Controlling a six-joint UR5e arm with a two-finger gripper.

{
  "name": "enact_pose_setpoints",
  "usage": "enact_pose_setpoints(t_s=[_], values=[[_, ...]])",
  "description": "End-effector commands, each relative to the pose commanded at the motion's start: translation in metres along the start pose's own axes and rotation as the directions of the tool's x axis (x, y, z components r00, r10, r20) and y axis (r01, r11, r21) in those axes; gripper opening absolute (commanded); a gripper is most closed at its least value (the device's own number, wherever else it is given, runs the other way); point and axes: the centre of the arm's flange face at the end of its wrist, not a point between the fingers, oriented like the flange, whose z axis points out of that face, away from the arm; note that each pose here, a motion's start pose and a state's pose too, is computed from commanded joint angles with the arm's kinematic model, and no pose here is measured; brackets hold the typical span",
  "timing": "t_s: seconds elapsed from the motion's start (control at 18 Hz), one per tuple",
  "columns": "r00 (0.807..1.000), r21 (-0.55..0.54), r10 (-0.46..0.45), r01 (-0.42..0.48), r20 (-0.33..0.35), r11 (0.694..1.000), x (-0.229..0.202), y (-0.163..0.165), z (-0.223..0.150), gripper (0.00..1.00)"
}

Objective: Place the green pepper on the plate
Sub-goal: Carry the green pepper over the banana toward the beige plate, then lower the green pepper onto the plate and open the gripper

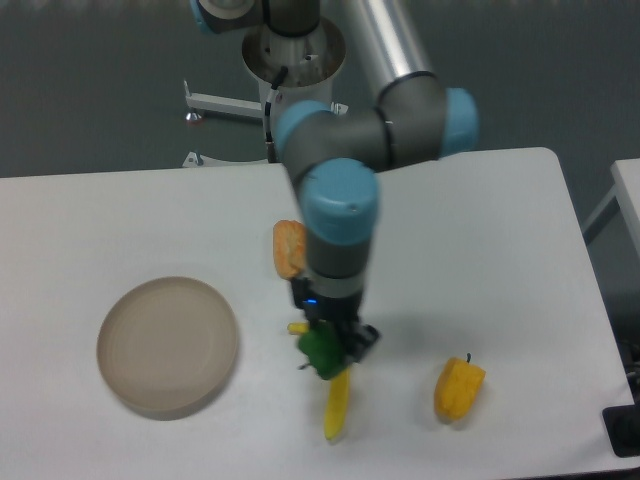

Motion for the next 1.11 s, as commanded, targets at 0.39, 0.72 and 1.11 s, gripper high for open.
enact_pose_setpoints(t_s=[0.39, 0.72, 1.11], values=[[0.986, 0.036, -0.169, 0.169, -0.019, 0.985, 0.081, -0.036, 0.026, 0.37], [0.984, 0.063, -0.151, 0.157, -0.093, 0.986, 0.108, -0.047, 0.051, 0.37], [0.984, 0.029, -0.134, 0.138, -0.115, 0.990, 0.118, -0.044, 0.078, 0.37]])
